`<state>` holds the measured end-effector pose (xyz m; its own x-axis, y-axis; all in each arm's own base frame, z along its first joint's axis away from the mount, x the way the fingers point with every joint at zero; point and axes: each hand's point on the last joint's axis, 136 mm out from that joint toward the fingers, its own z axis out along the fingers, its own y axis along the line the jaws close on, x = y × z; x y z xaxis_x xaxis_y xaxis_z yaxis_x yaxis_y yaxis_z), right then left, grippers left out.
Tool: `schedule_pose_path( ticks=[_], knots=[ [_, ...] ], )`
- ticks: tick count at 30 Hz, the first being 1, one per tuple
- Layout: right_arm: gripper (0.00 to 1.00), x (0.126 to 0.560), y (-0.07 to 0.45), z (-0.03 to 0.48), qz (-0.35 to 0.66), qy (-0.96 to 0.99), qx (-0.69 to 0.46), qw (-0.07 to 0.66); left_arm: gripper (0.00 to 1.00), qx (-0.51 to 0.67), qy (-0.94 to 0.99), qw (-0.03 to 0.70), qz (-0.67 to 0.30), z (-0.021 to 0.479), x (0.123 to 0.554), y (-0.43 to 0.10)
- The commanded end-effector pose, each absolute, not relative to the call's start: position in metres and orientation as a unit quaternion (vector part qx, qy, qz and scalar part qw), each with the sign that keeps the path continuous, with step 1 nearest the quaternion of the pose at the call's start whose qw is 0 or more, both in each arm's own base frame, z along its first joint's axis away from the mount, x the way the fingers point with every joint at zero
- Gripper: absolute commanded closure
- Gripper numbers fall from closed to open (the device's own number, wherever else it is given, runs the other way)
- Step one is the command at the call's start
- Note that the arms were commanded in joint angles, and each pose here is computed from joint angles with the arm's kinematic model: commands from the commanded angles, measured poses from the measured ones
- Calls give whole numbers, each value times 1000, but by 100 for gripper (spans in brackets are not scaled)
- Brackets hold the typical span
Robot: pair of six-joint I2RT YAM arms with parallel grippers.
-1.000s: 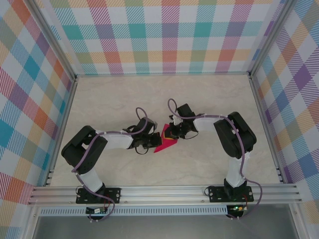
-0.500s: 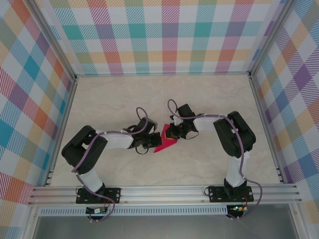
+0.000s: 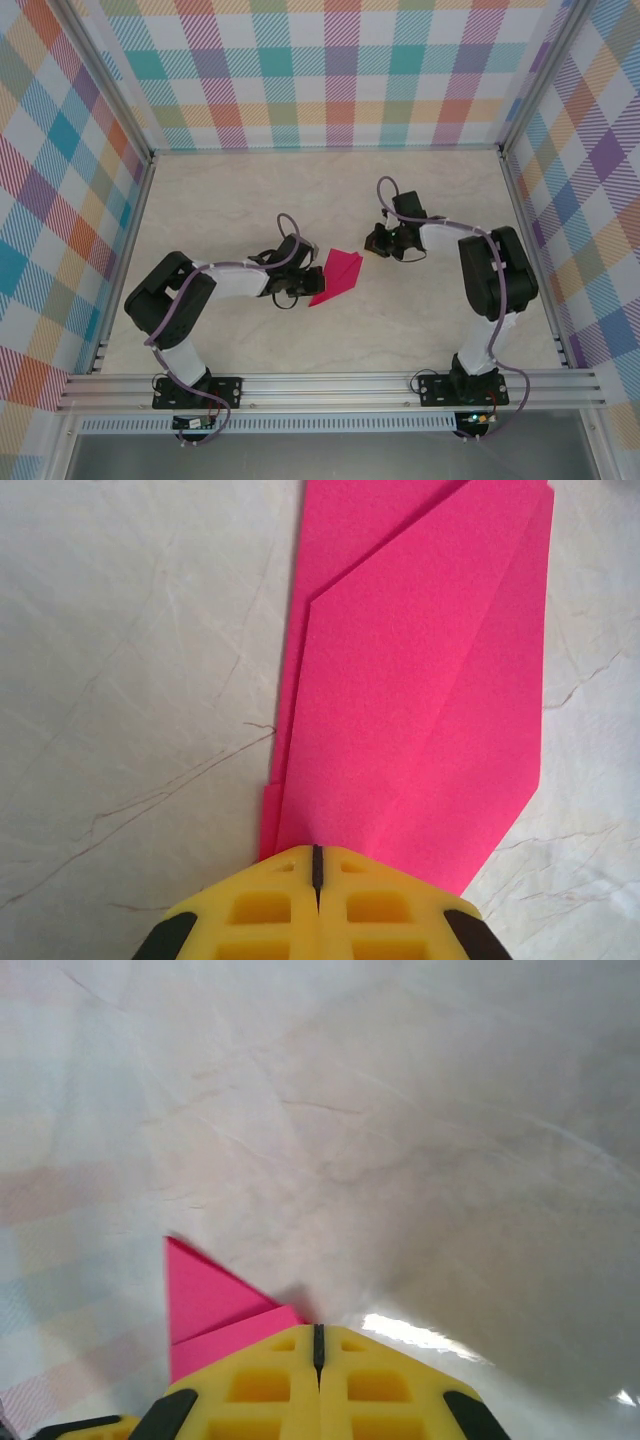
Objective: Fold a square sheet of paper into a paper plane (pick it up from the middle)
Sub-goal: Fourth fold the wing at the center of the table.
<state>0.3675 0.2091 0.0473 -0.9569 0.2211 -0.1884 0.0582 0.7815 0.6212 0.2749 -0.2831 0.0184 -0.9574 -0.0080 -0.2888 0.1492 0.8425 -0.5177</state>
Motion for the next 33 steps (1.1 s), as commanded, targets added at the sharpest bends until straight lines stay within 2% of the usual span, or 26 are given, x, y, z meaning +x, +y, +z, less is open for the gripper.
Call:
schedule_pose_path(
  ticks=[1,8,18,25,33],
  knots=[
    [100,363,214,86,334,926,71,159,100,82,985,65,-135,-29,240,-231],
    [100,336,252,68,356,928,54,94,100,155,975,67,-143,-16,246,-242],
    [100,315,303,36,388,921,37,24,100,162,972,74,-155,-13,250,-248],
    [100,306,297,13,356,933,53,8,100,131,973,81,-170,-8,251,-251],
    [100,295,269,-13,274,958,86,-9,99,53,963,134,-229,39,281,-276]
  ],
)
